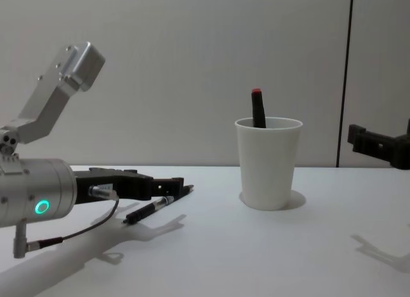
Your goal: Place the pen into the pen holder.
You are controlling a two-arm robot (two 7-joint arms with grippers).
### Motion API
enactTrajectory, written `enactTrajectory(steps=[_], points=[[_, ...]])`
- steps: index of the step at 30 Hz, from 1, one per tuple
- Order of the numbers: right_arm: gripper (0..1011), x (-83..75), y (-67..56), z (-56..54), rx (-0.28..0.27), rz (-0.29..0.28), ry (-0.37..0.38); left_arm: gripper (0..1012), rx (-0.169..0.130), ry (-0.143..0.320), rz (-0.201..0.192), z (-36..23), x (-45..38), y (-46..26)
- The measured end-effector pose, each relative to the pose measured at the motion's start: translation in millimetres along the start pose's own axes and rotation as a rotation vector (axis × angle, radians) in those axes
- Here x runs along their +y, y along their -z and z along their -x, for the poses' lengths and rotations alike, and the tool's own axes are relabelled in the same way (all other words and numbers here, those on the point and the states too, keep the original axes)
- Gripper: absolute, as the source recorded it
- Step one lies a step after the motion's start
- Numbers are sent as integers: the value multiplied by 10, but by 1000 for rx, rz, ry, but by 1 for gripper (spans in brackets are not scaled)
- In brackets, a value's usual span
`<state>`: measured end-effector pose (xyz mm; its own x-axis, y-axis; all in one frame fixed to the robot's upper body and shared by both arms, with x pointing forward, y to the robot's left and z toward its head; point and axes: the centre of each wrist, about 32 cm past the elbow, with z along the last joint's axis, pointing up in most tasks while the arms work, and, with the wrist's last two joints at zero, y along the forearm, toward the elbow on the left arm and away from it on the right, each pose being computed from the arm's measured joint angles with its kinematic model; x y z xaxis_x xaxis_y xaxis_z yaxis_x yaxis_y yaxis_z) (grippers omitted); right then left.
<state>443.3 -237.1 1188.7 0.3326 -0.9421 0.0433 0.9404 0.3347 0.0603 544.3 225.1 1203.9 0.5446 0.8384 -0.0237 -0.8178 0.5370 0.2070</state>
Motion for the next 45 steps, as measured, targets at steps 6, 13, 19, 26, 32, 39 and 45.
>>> enactTrajectory(steps=[6,13,19,26,32,39,45], points=[[1001,0,0,0,0,0,0,1000,8,14,-29,-8,6,-36],[1001,0,0,0,0,0,0,1000,-2,24,-71,-18,11,-73],[1001,0,0,0,0,0,0,1000,-21,24,-109,-34,15,-96],[1001,0,0,0,0,0,0,1000,-35,18,-139,-55,21,-97],[1001,0,0,0,0,0,0,1000,-36,13,-154,-74,21,-80],[1001,0,0,0,0,0,0,1000,-25,6,-161,-112,20,-55],[1001,0,0,0,0,0,0,1000,-20,2,-163,-126,16,-44]])
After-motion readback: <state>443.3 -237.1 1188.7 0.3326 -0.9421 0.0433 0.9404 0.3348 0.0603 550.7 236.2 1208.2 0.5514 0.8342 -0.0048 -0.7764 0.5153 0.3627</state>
